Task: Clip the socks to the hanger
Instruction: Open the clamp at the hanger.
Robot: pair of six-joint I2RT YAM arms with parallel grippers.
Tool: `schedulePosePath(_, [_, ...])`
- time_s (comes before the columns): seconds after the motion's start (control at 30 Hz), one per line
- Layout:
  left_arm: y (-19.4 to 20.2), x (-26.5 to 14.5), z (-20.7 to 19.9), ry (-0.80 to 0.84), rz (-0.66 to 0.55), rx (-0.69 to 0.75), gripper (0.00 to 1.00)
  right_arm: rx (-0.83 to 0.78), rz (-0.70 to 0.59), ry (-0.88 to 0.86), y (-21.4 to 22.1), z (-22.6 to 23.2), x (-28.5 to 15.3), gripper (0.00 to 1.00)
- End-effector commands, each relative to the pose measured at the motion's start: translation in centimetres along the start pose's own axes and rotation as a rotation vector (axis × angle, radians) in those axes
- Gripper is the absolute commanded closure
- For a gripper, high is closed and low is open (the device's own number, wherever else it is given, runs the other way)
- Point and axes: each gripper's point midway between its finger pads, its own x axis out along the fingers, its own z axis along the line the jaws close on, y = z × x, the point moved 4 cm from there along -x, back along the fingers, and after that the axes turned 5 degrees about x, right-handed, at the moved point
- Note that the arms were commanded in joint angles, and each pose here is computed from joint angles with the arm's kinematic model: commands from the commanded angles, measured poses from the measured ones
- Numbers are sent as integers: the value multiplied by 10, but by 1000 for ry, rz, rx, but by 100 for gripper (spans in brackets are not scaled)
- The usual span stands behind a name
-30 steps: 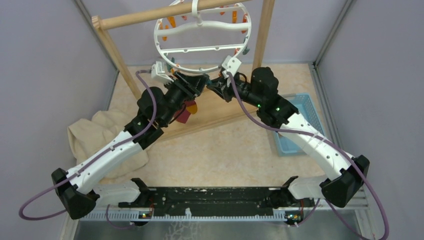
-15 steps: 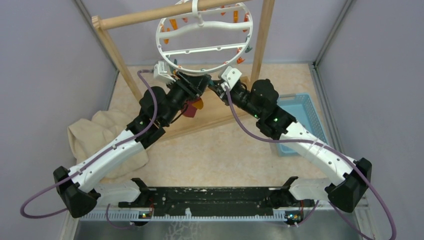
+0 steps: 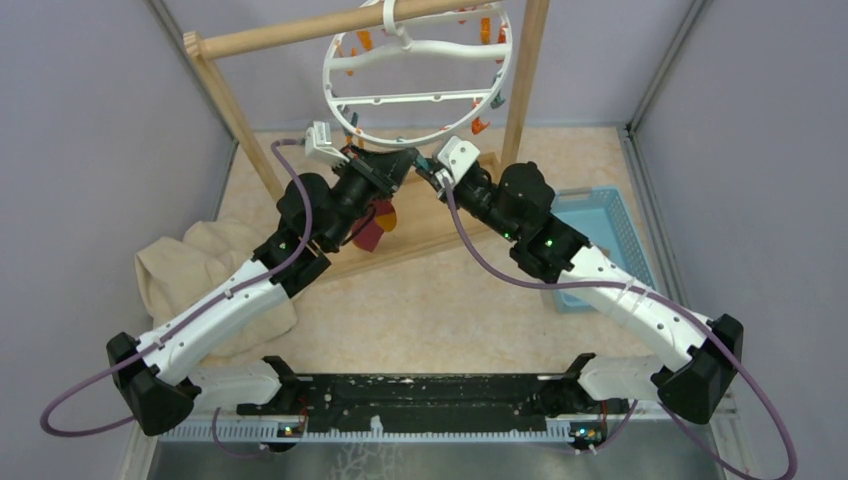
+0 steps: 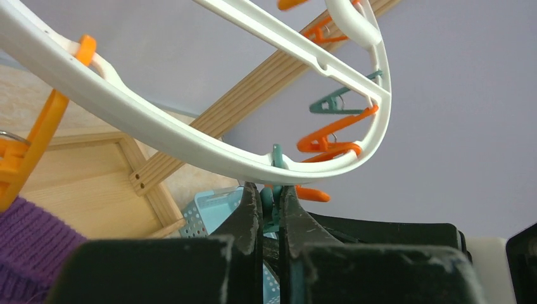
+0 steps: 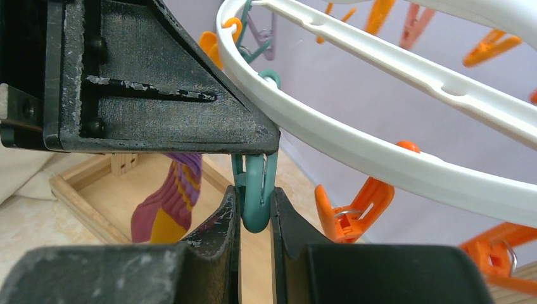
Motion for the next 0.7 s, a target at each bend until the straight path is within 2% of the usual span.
schedulePosePath(0.0, [-13, -2, -18, 58, -29, -41, 100, -18, -68, -6, -21, 3, -3, 100])
schedulePosePath(0.03, [-14, -3, -18, 60, -31, -40, 100, -14, -66, -2, -22, 3, -3, 100])
schedulePosePath(0.17, [-13, -4, -17, 60, -29, -38, 100, -2, -63, 12, -21, 1, -5, 66])
schedulePosePath(0.27, [-13, -5, -17, 60, -29, -38, 100, 20, -63, 36, -21, -1, -10, 51])
schedulePosePath(0.37, [-13, -5, -17, 62, -29, -35, 100, 64, -56, 85, -21, -7, -21, 46])
schedulePosePath(0.53, [-13, -7, -18, 66, -26, -36, 100, 189, -93, 77, -19, -18, -54, 45])
schedulePosePath(0.67, [-12, -8, -18, 76, -20, -40, 100, 222, -55, 176, -9, -35, -80, 45])
